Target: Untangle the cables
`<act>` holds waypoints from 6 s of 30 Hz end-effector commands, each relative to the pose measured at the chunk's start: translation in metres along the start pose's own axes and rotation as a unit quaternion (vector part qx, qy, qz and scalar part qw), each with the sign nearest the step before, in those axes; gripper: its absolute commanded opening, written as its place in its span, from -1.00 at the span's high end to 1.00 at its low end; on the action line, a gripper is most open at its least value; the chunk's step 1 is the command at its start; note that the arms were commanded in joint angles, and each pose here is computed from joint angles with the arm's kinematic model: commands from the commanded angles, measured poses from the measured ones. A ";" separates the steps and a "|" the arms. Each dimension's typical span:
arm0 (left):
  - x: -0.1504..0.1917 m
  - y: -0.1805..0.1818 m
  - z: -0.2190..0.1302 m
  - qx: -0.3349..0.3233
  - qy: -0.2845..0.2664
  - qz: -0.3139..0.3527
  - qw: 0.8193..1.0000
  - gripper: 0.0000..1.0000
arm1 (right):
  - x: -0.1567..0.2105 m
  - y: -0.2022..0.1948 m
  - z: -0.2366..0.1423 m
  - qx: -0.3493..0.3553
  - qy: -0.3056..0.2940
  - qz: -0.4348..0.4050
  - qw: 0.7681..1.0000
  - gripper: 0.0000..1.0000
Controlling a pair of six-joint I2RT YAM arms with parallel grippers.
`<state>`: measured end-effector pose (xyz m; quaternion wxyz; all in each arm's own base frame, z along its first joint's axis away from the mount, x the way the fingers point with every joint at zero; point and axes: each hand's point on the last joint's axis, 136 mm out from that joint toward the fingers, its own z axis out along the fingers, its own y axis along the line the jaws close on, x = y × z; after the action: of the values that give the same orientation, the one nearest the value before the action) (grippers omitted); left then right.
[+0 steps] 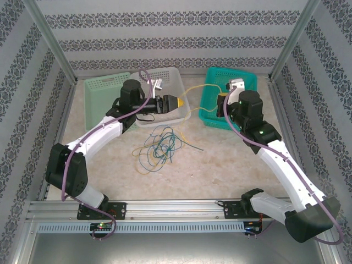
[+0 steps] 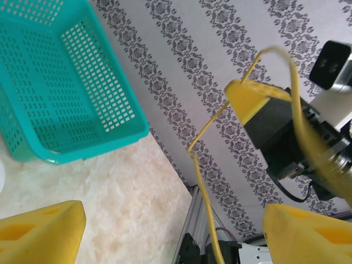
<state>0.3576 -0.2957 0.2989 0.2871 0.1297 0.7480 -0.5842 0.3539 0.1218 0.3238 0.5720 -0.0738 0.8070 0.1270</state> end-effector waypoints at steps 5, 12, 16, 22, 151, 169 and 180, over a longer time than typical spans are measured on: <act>-0.008 -0.019 -0.003 0.028 -0.011 0.019 0.999 -0.63 | -0.026 0.006 -0.010 -0.020 -0.039 0.019 0.999 1.00; -0.001 -0.034 0.017 0.053 0.013 0.025 0.998 -0.57 | -0.031 0.020 -0.008 -0.034 -0.046 0.014 0.998 1.00; 0.009 -0.036 0.027 0.060 0.029 0.024 0.998 -0.49 | -0.036 0.024 -0.007 -0.036 -0.049 0.009 0.998 1.00; 0.022 -0.029 0.035 0.052 0.045 0.018 0.997 -0.37 | -0.042 0.027 -0.009 -0.045 -0.064 0.031 0.996 1.00; 0.122 0.158 -0.105 -0.437 0.084 0.024 0.895 -0.59 | 0.112 0.071 0.087 -0.252 0.281 0.080 0.923 -0.17; 0.120 0.171 -0.110 -0.442 0.070 0.007 0.894 -0.49 | 0.208 0.157 0.131 -0.270 0.364 0.009 0.892 -0.04; 0.117 0.169 -0.120 -0.441 0.055 0.004 0.896 -0.49 | 0.201 0.161 0.121 -0.268 0.345 -0.017 0.899 0.57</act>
<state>0.3184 -0.1538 0.1077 0.2621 0.0369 0.9482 -0.1758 0.3560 0.3135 0.0949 0.1845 -0.2558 0.8998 0.3013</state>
